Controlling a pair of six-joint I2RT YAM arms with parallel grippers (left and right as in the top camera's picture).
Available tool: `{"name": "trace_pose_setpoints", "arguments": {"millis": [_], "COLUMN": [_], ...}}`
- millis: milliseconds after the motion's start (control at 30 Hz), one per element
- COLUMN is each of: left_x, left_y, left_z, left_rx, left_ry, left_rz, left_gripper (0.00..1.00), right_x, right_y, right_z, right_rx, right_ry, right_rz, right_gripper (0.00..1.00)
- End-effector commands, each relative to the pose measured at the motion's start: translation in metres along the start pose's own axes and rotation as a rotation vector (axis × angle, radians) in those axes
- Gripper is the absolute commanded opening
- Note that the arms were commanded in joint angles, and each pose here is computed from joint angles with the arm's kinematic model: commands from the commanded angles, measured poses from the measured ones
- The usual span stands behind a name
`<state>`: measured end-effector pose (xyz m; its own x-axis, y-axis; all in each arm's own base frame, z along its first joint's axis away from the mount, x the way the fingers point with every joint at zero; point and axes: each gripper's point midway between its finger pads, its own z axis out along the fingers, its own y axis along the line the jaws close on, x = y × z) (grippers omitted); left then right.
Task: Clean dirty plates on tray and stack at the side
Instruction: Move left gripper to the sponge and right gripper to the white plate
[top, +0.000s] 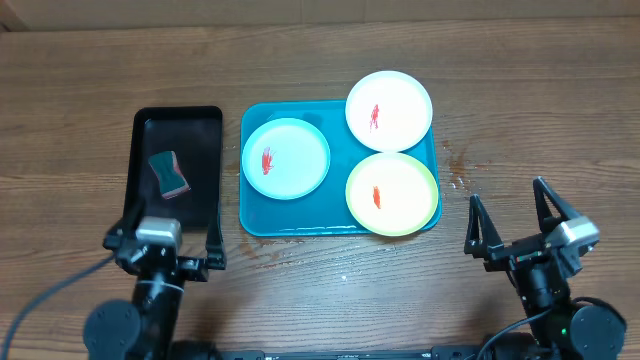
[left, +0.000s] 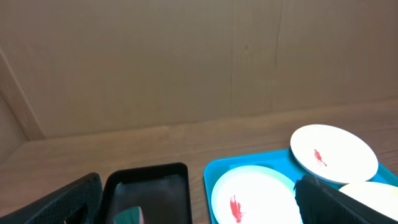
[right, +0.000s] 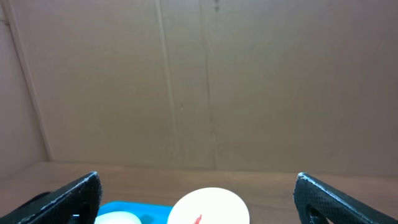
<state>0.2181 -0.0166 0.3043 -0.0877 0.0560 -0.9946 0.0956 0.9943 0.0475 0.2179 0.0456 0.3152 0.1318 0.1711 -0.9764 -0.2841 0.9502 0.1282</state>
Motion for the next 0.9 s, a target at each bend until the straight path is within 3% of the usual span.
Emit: {"name": "trace_pose_setpoints", "arguments": {"millis": [0, 267, 633, 867], "left_x": [-0.03, -0.043, -0.043, -0.051], "left_y": [-0.001, -0.01, -0.016, -0.047], "left_z": [0.001, 0.021, 0.041, 0.054], "left_rx": [0.016, 0.089, 0.146, 0.317], "left_ry": [0.013, 0.259, 0.644, 0.818], "left_rz": [-0.014, -0.041, -0.098, -0.238], "left_gripper": [1.0, 1.0, 1.0, 1.0], "right_x": [-0.024, -0.041, -0.033, -0.012], "right_y": [0.005, 0.018, 0.037, 0.031], "right_z": [0.004, 0.03, 0.068, 0.086], "right_rx": [-0.009, -0.078, -0.21, -0.174], "right_ry": [0.01, 0.172, 0.476, 0.731], "right_rz": [0.0, 0.047, 0.18, 0.294], "right_gripper": [1.0, 1.0, 1.0, 1.0]}}
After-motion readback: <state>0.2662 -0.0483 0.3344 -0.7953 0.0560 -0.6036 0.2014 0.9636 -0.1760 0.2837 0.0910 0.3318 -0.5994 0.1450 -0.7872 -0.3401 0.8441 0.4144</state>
